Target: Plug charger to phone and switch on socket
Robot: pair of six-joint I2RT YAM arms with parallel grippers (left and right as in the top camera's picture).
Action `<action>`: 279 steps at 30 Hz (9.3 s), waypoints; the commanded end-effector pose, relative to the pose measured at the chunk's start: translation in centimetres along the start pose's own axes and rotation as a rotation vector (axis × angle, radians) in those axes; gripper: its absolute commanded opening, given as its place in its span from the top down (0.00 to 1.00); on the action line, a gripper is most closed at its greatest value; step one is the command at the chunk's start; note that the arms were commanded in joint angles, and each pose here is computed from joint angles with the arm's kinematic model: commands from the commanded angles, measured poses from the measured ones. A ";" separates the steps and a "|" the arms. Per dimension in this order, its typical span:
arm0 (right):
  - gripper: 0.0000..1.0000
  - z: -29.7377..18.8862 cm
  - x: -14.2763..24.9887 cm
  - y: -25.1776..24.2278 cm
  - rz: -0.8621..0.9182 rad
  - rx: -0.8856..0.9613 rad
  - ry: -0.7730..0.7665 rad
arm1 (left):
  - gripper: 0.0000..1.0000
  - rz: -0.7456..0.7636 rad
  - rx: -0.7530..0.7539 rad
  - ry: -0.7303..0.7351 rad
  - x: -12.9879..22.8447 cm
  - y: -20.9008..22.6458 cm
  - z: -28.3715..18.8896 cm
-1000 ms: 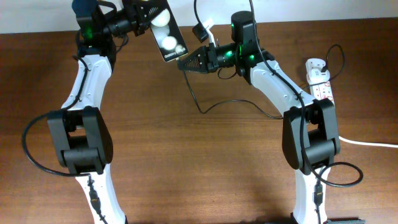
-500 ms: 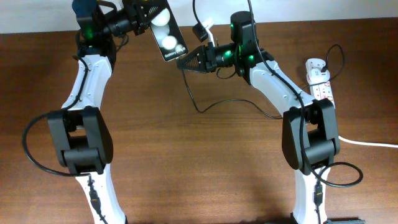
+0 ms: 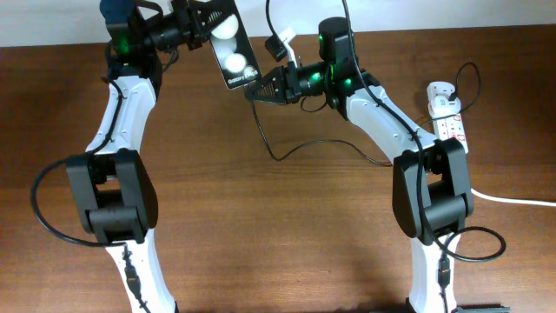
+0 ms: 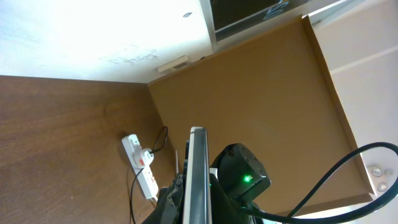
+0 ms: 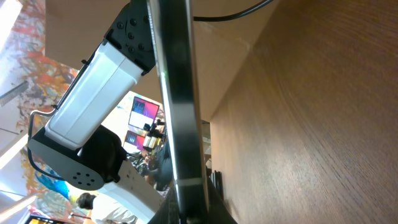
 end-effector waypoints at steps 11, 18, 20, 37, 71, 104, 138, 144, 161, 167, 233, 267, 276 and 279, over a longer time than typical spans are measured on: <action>0.43 -2.2 -2.7 -1.3 -0.010 0.126 -0.122 | 1.00 0.017 0.080 0.301 6.0 -3.3 2.5; 0.01 -2.4 -2.3 -0.7 -0.011 0.085 -0.093 | 1.00 0.018 0.076 0.300 5.6 -3.2 1.5; 0.01 -3.6 -2.5 -0.8 -0.010 0.085 -0.103 | 1.00 0.019 0.071 0.302 4.9 -2.9 -0.8; 0.01 -12.0 1.4 -8.2 0.230 0.585 -0.183 | 1.00 0.021 0.036 0.200 2.0 -2.1 -5.6; 0.01 -20.4 9.3 -2.5 0.308 1.294 -0.054 | 1.00 0.052 -0.213 -0.114 0.6 8.0 -1.6; 0.01 -18.7 10.8 -1.7 0.315 1.184 0.032 | 1.00 -0.047 -0.218 0.108 10.7 20.4 9.8; 0.01 -18.5 11.7 -1.4 0.326 1.168 0.069 | 0.67 -0.136 -0.318 0.155 15.1 24.9 12.1; 0.01 -18.3 11.6 -1.4 0.326 1.154 0.067 | 0.27 -0.139 -0.308 0.166 15.3 24.7 12.1; 0.01 -18.3 11.6 -1.4 0.325 1.154 0.067 | 0.01 -0.320 -0.598 0.142 17.0 28.3 10.7; 0.01 -18.3 11.7 -1.3 0.328 1.153 0.069 | 0.01 -0.328 -0.800 0.115 16.6 28.2 10.4; 0.01 -21.5 11.7 -2.4 0.309 1.362 0.077 | 0.01 0.437 -1.336 0.149 8.7 0.3 -2.3; 0.01 -46.0 14.2 -8.7 0.585 1.274 -0.013 | 0.01 0.437 -1.336 0.149 8.7 0.3 -2.3; 0.01 -46.8 14.3 -11.9 0.576 1.282 -0.041 | 0.01 0.437 -1.336 0.149 8.8 0.3 -2.3; 0.01 -47.4 13.7 -12.6 0.537 1.305 -0.060 | 0.01 0.437 -1.336 0.149 8.8 0.3 -2.3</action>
Point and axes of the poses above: each gripper's point midway between its finger pads, its own z axis out along the fingers, its own y axis along the line the jaws close on, x = y × z, the point moved 1 cm from there along -z, back along the fingers, and after that the axes turned 8 degrees about -z, right-handed, at the moved point
